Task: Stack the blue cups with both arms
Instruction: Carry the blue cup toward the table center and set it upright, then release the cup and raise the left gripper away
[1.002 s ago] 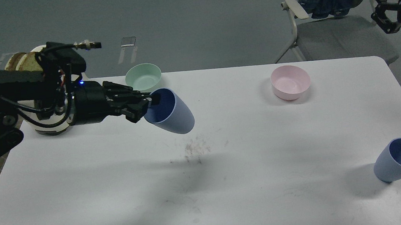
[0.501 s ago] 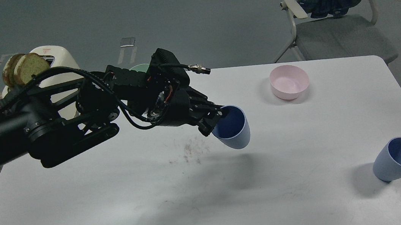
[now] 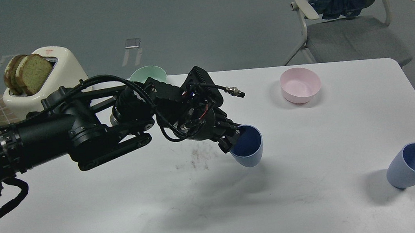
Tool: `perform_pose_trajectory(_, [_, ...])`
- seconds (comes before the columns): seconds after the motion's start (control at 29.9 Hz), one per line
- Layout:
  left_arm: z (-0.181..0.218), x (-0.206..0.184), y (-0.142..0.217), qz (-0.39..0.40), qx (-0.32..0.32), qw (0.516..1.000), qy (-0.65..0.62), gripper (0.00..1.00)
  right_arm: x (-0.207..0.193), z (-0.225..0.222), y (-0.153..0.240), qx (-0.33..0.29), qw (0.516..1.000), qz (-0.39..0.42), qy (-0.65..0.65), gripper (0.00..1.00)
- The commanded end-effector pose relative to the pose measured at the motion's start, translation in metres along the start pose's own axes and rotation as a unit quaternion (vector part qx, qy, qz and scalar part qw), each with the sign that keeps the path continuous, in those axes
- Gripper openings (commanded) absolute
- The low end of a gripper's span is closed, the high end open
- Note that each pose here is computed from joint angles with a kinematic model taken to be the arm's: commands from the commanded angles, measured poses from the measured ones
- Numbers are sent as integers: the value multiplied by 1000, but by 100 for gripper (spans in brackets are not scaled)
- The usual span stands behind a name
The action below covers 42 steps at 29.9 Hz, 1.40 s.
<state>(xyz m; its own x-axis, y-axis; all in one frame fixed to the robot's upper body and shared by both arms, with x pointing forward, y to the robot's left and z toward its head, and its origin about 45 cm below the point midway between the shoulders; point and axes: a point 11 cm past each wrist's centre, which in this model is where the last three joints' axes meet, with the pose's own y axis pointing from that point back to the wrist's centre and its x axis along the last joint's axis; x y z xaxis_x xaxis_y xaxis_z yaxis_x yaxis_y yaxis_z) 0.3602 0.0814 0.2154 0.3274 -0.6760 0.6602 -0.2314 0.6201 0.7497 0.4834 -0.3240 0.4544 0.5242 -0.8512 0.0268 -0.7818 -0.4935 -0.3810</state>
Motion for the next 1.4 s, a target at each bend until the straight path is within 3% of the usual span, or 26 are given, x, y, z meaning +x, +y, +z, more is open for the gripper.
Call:
perform_pose_trajectory(0.0, [-1, -10, -4, -16, 2, 1000, 1, 0, 3, 1, 4, -4, 1000, 3, 2, 100])
perform_pose_trajectory(0.47, [1, -12, -5, -14, -6, 1000, 11, 1, 8, 4, 10, -11, 1000, 9, 4, 100])
perform_pose_trajectory(0.6, [1, -9, -4, -12, -6, 1000, 11, 23, 11, 2, 12, -11, 1000, 11, 8, 100])
perform_pose_trajectory(0.63, [1, -8, -4, -10, -6, 1000, 11, 39, 11, 2, 13, -12, 1000, 12, 8, 100])
perform_pose_trajectory(0.7, [1, -7, -3, -8, -7, 1000, 13, 58, 12, 3, 15, -13, 1000, 14, 7, 100])
perform_pose_trajectory(0.77, [3, -5, -3, -4, -14, 1000, 25, 72, 14, 2, 16, -14, 1000, 16, 9, 100])
perform_pose_trajectory(1.04, [1, 8, 5, 12, -18, 999, 34, 88, 18, 7, 22, -20, 1000, 21, 9, 100])
perform_pose_trajectory(1.24, [-16, 73, 58, 107, -26, 989, 94, 91, 34, -1, 44, -34, 998, 35, 31, 100])
perform_pose_trajectory(1.37, [-35, 118, 105, 226, -63, 944, 232, 91, 44, 5, 83, -84, 994, 34, 69, 100])
